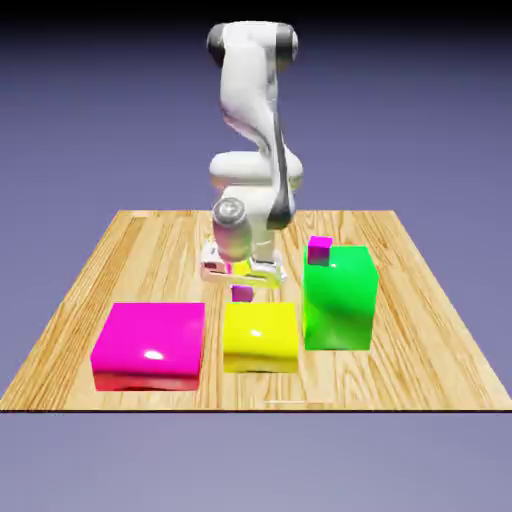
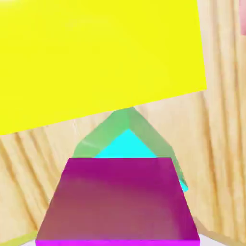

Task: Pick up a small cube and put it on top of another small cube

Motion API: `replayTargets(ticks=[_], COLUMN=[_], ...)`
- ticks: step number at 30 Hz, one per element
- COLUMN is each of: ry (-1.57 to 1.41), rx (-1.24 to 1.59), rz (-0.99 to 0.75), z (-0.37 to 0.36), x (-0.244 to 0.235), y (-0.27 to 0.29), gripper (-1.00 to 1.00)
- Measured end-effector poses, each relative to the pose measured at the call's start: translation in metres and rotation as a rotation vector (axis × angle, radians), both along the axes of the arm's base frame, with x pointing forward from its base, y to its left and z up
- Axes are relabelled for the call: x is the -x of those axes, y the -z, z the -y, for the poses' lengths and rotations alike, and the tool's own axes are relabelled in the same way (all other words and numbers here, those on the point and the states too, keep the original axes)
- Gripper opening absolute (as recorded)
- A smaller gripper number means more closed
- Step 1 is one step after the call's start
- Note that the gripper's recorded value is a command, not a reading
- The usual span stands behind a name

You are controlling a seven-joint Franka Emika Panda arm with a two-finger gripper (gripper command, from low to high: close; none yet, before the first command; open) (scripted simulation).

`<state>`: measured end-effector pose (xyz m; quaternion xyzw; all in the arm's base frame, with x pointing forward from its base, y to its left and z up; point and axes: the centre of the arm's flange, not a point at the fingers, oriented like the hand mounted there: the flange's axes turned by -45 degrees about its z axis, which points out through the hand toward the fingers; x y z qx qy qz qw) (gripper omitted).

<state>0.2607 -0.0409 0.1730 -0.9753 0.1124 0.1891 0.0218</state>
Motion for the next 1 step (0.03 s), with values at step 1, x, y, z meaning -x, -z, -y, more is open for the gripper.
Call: replayTargets(ticks=[1], ry=[0.000], rx=[0.000], rz=[0.000], z=[0.0000], x=[0.0000], y=[0.0000], gripper=[1.00])
